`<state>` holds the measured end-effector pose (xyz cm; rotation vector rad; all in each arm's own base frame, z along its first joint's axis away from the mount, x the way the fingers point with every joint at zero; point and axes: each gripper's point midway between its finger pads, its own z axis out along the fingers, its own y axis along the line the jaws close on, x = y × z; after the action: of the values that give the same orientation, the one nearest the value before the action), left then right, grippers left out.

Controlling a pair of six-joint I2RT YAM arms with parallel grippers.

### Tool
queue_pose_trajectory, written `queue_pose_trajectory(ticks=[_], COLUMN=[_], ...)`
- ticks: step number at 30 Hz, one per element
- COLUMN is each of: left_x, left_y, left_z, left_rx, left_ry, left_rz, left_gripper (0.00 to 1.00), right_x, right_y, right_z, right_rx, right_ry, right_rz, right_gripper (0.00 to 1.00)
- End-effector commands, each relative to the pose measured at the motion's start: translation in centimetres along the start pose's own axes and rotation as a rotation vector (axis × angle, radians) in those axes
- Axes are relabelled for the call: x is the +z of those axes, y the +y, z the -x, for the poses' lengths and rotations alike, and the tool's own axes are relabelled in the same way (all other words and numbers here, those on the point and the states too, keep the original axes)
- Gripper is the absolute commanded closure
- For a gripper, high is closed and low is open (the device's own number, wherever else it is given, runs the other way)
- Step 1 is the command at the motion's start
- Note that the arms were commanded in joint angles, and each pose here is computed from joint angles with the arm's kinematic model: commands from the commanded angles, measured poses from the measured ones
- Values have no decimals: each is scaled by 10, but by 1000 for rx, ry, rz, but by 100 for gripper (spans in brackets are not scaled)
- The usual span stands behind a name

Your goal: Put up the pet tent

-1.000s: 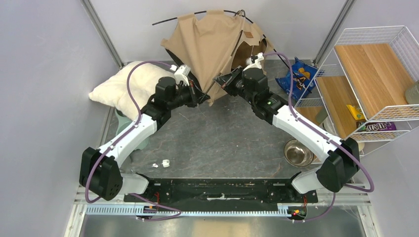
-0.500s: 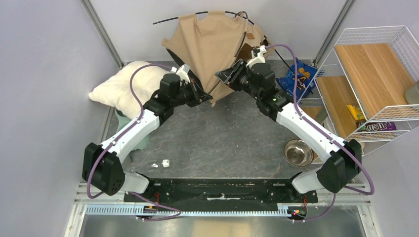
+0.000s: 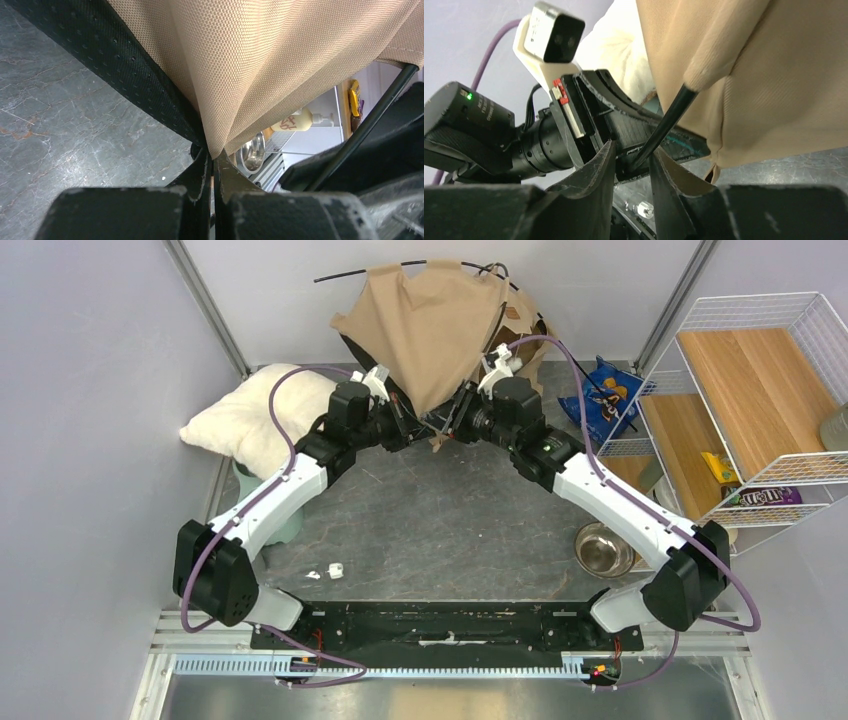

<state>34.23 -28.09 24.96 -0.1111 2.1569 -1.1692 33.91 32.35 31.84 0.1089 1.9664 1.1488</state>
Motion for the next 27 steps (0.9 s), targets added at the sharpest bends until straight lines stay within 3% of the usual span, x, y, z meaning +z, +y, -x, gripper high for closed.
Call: queue_pose_trajectory(ticks=[1, 9, 11, 22, 27], left_x=[5, 3, 3, -10, -13], left_y=[7, 9, 9, 33, 48], left_z=[3, 2, 1, -26, -34], left_rx=[-68, -61, -53, 46, 69], left_ry=[0, -1, 3, 103, 124], left_rz=[50, 54, 51, 52, 76], left_gripper=[98, 98, 98, 98, 98], right_x=[-2, 8, 10, -17, -26], right_y=[12, 4, -1, -30, -25], right_z=[-9, -19, -20, 48, 67], right_rx=[-41, -40, -40, -60, -56], right_ry=[18, 33, 26, -281, -360], right_rz=[49, 26, 11, -141, -134], right_gripper=[65, 81, 100, 100, 100])
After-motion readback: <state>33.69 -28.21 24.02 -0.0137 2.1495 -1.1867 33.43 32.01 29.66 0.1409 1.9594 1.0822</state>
